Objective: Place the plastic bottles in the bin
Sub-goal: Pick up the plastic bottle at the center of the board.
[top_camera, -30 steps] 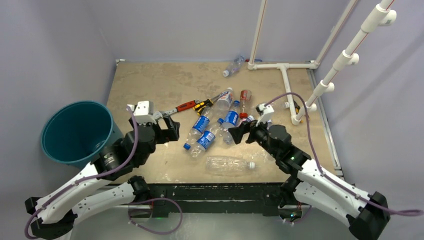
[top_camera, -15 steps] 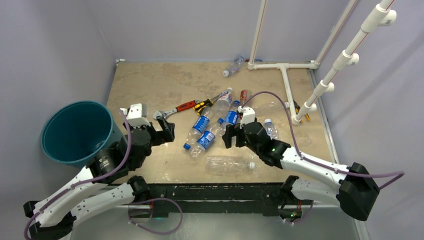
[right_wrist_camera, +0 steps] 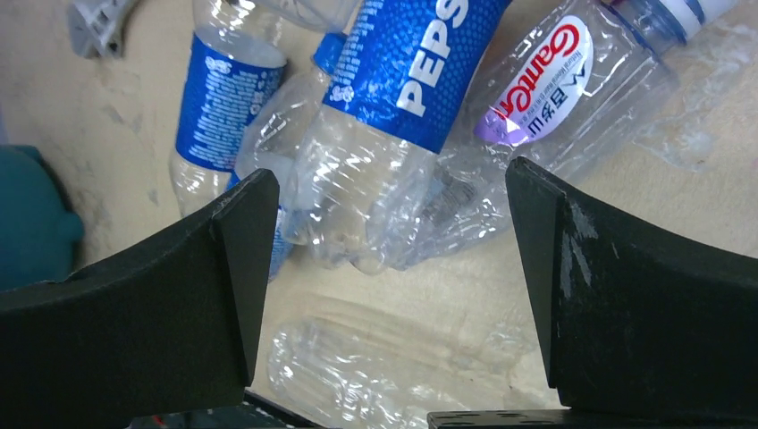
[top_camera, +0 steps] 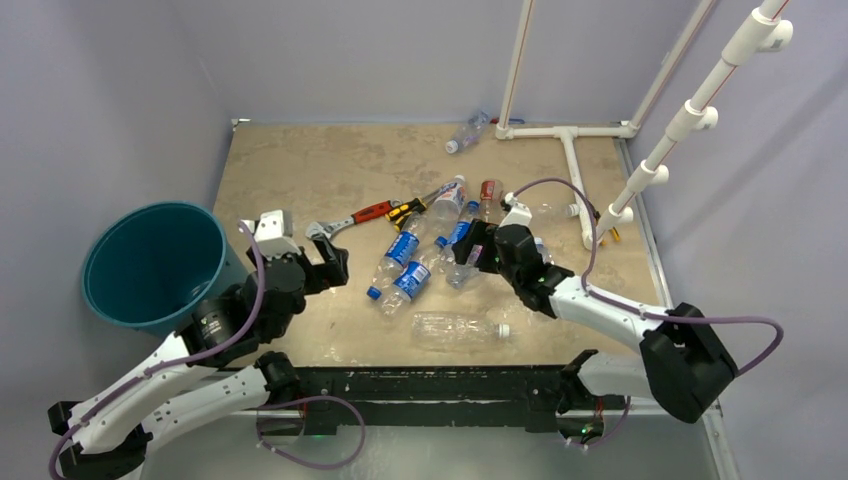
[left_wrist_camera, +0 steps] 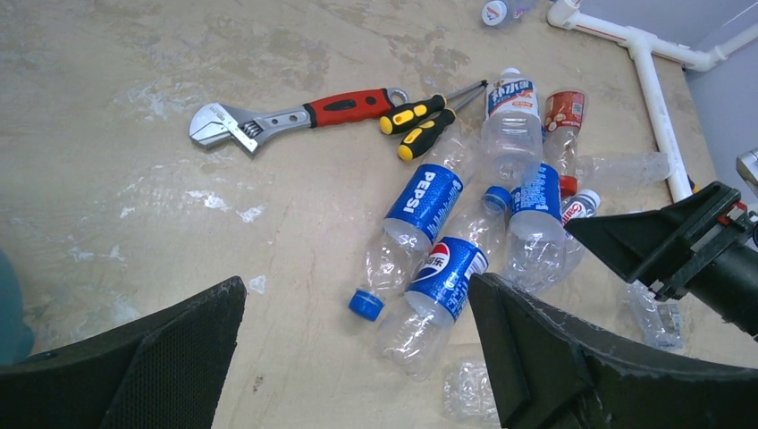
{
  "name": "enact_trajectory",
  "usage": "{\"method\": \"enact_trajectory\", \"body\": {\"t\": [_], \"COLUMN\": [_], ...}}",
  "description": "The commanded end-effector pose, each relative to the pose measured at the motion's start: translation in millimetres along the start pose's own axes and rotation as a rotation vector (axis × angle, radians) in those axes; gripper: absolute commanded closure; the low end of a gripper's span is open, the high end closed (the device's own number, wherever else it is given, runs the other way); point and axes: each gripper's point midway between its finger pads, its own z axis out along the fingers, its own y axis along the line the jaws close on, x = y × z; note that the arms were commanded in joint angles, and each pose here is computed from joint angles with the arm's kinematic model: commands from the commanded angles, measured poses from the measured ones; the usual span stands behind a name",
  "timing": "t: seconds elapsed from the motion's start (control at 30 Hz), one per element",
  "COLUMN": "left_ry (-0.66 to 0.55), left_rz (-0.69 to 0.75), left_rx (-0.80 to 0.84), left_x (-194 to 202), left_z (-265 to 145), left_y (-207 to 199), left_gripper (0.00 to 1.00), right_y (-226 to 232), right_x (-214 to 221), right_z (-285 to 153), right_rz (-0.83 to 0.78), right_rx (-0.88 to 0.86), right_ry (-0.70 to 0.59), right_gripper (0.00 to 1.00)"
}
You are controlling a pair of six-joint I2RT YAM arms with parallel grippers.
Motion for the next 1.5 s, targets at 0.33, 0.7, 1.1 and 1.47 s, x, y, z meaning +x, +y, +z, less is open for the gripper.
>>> {"method": "enact_trajectory", "body": {"t": [0.33,0.7,1.1,1.47], "left_ry": [-0.029,-0.022,-0.019,-0.050], "left_rz": [-0.044,-0.040,-0.026,-0.032], "left_rx": [-0.021,-0.003,0.036,0.169], "left_x": [-6,-4,-17,-44], "left_z": [-5,-4,-4,-11], "left_y": [9,5,-13,-50], "left_gripper": [0.04,0.04,0.04,0.02], "right_y": [24,12,24,81], "right_x": [-11,8,-29,-68], "right_z": [34,48,19,-68], "right_rz": [0.174,0.151,0.071,-0.159], "right_rx": [-0.116,-0.078,-0.117,-0.477], "right_ry": [0.016,0.060,-0.025,-0.167], "right_gripper": [0.15,0.30,0.50,0.50]}}
